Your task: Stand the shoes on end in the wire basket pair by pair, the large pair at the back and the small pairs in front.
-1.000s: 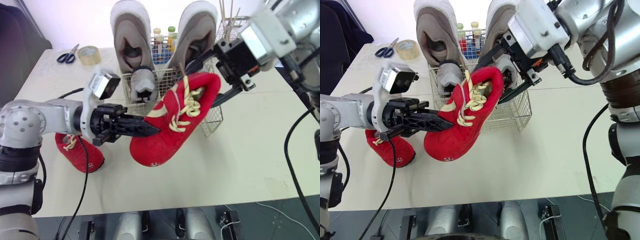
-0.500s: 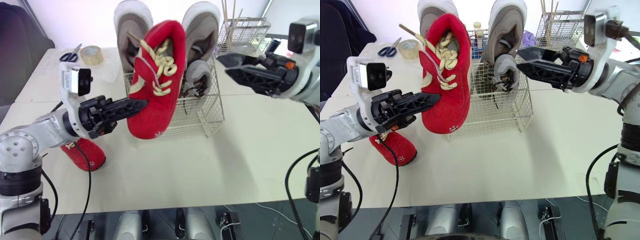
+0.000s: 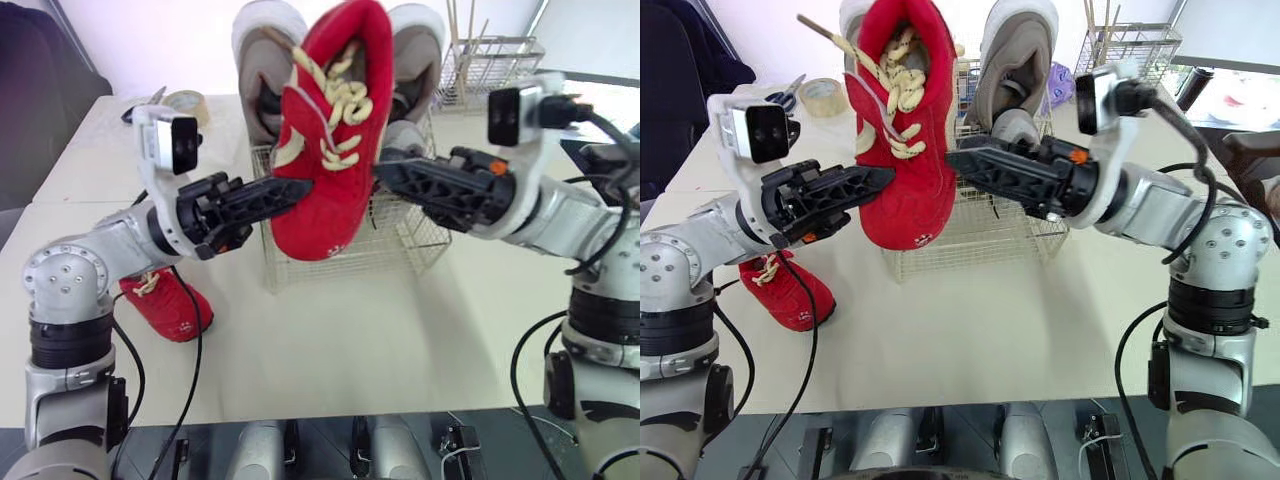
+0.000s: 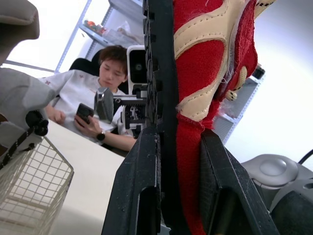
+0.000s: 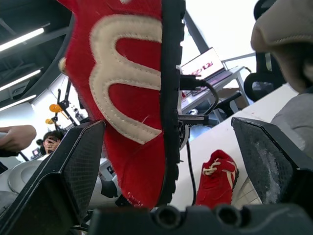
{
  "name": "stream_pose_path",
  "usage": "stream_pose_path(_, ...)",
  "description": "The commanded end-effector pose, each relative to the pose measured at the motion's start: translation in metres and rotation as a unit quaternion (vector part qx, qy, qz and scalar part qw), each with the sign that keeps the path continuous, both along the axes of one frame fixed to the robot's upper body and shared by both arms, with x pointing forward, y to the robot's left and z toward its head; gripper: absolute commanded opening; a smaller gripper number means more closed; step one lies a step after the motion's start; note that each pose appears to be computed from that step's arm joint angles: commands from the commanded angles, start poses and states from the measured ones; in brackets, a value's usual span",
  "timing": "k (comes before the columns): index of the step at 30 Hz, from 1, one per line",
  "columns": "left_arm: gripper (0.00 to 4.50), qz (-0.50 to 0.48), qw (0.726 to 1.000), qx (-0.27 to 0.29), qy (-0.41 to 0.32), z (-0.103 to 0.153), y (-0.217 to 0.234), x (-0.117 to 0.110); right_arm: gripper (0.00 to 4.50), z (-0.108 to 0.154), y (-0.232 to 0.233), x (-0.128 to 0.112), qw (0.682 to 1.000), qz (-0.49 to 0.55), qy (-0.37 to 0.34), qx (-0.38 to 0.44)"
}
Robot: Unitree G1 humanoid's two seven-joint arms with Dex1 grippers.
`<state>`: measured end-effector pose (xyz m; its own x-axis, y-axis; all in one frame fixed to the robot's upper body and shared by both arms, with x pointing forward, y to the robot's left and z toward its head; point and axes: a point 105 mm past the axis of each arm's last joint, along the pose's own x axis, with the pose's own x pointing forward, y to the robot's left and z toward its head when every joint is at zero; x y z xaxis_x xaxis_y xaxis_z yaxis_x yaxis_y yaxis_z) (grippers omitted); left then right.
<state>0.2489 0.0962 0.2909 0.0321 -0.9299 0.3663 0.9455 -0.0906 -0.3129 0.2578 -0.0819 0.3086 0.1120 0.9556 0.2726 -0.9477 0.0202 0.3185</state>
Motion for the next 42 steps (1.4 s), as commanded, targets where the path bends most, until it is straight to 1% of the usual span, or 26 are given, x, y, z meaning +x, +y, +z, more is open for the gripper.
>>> stream_pose_path(1,0.72,-0.009,1.000,0.000,-0.020,0.005,-0.001,-0.005,4.45,0.014,0.003,-0.009,0.999,0.011,-0.028,0.016)
stream_pose_path(5,0.72,-0.008,1.000,0.004,-0.019,0.002,-0.001,-0.004,4.45,0.018,0.001,-0.008,0.999,0.015,-0.024,0.036)
stream_pose_path(6,0.72,-0.006,1.000,0.005,-0.018,0.002,-0.001,-0.003,4.22,0.018,0.000,-0.009,0.999,0.016,-0.024,0.037)
stream_pose_path(8,0.72,-0.004,1.000,0.005,-0.018,0.001,-0.001,-0.003,3.59,0.018,0.000,-0.009,0.999,0.017,-0.024,0.037)
stream_pose_path(11,0.72,0.000,1.000,-0.008,-0.018,0.007,0.002,-0.001,2.11,0.016,-0.006,-0.011,0.999,0.022,-0.028,0.030)
stream_pose_path(15,0.72,0.002,1.000,-0.010,-0.020,0.009,0.004,-0.001,2.11,0.014,-0.014,-0.006,0.999,0.013,-0.030,0.033)
stream_pose_path(21,0.72,0.007,1.000,-0.010,-0.020,0.010,0.005,0.001,2.11,0.012,-0.020,-0.008,0.999,0.027,-0.028,0.039)
stream_pose_path(24,0.72,0.007,1.000,-0.010,-0.020,0.010,0.005,0.001,2.87,0.011,-0.019,-0.006,0.999,0.022,-0.027,0.040)
stream_pose_path(27,0.72,0.006,1.000,-0.008,-0.020,0.010,0.004,0.001,4.39,0.011,-0.019,-0.004,0.999,0.015,-0.028,0.040)
stream_pose_path(40,0.72,-0.006,1.000,0.016,-0.023,0.000,-0.012,0.000,4.39,0.008,0.000,-0.001,0.999,0.014,-0.036,0.027)
stream_pose_path(42,0.72,-0.006,1.000,0.017,-0.023,-0.001,-0.013,0.001,3.87,0.009,0.001,-0.001,0.999,0.014,-0.037,0.025)
